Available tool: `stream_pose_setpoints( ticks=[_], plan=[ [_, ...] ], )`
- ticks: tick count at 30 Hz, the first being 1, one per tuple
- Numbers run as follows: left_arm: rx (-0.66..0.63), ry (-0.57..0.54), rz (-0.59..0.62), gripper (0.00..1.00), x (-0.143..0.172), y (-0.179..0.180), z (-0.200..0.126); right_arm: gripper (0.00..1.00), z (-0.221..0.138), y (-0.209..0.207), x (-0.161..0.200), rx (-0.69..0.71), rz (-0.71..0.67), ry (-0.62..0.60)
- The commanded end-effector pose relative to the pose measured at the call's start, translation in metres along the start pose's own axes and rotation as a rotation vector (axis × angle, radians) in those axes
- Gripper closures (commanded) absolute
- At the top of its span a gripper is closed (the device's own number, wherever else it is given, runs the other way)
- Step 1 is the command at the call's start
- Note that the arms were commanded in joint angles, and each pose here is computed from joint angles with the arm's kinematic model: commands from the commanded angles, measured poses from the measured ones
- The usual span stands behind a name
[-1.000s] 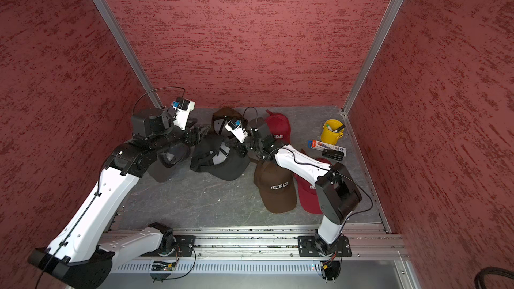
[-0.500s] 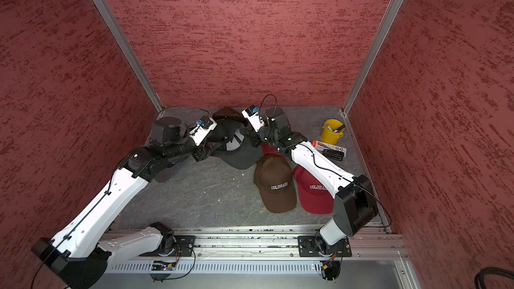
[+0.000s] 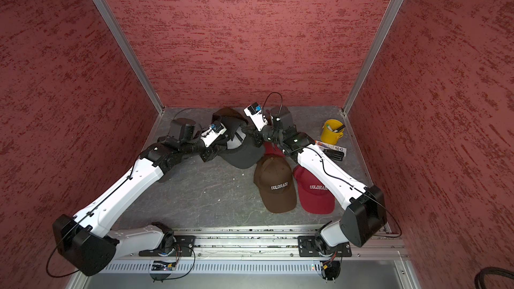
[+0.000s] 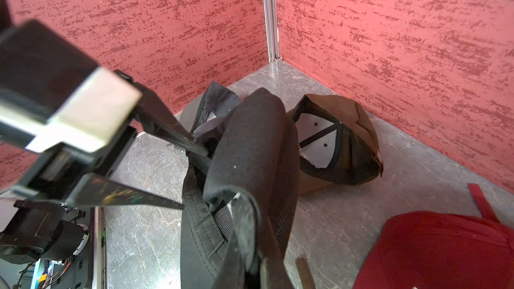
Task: Open the adjustable buckle of the baseball cap
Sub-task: Pick up the baseball cap from the center of the board.
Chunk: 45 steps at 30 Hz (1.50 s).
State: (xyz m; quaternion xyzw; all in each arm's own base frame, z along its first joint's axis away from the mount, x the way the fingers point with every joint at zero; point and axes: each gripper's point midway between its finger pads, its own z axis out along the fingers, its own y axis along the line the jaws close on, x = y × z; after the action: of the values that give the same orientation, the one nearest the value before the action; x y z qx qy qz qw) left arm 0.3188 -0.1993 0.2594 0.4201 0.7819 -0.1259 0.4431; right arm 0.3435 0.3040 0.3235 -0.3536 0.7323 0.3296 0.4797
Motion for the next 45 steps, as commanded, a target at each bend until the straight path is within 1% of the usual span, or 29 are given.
stream_pose_setpoints(
  ticks=[1, 6, 10, 15, 17, 18, 22, 28, 31, 34, 40, 42, 45],
  plan=[
    [0.031, -0.06, 0.002, 0.47, -0.008, -0.003, 0.007, 1.0, -0.015, 0.01, -0.02, -0.021, -0.023, -0.051],
    [0.035, -0.072, 0.015, 0.49, -0.007, -0.002, 0.017, 1.0, -0.019, 0.015, -0.024, -0.043, -0.018, -0.058],
    [0.018, -0.111, 0.033, 0.5, -0.013, 0.002, 0.022, 1.0, -0.02, 0.019, -0.026, -0.065, -0.009, -0.064],
    [0.04, -0.108, 0.043, 0.5, -0.015, -0.001, 0.029, 1.0, -0.023, 0.022, -0.031, -0.07, -0.012, -0.084],
    [0.043, -0.109, 0.044, 0.52, -0.013, -0.002, 0.032, 1.0, -0.024, 0.023, -0.032, -0.076, -0.013, -0.093],
    [0.042, -0.113, 0.045, 0.55, -0.014, -0.002, 0.033, 1.0, -0.024, 0.023, -0.033, -0.076, -0.014, -0.097],
    [0.027, -0.125, 0.05, 0.75, -0.015, 0.001, 0.034, 1.0, -0.025, 0.023, -0.034, -0.078, -0.013, -0.101],
    [0.001, -0.124, 0.066, 0.99, -0.025, 0.0, 0.027, 1.0, -0.024, 0.017, -0.028, -0.071, 0.014, -0.097],
    [0.016, -0.123, 0.081, 1.0, -0.031, -0.011, 0.018, 1.0, -0.027, 0.009, -0.025, -0.056, 0.023, -0.121],
    [0.011, -0.14, 0.102, 1.0, -0.04, -0.018, 0.006, 1.0, -0.028, -0.001, -0.022, -0.01, 0.015, -0.142],
    [-0.02, -0.234, 0.104, 1.0, -0.067, -0.02, -0.025, 1.0, -0.027, -0.012, -0.009, 0.041, -0.003, -0.166],
    [-0.018, -0.256, 0.101, 1.0, -0.074, -0.021, -0.031, 1.0, -0.026, -0.013, -0.006, 0.045, -0.018, -0.169],
    [-0.004, -0.277, 0.089, 1.0, -0.083, -0.022, -0.038, 1.0, -0.028, -0.019, -0.003, 0.086, -0.035, -0.193]
  ],
)
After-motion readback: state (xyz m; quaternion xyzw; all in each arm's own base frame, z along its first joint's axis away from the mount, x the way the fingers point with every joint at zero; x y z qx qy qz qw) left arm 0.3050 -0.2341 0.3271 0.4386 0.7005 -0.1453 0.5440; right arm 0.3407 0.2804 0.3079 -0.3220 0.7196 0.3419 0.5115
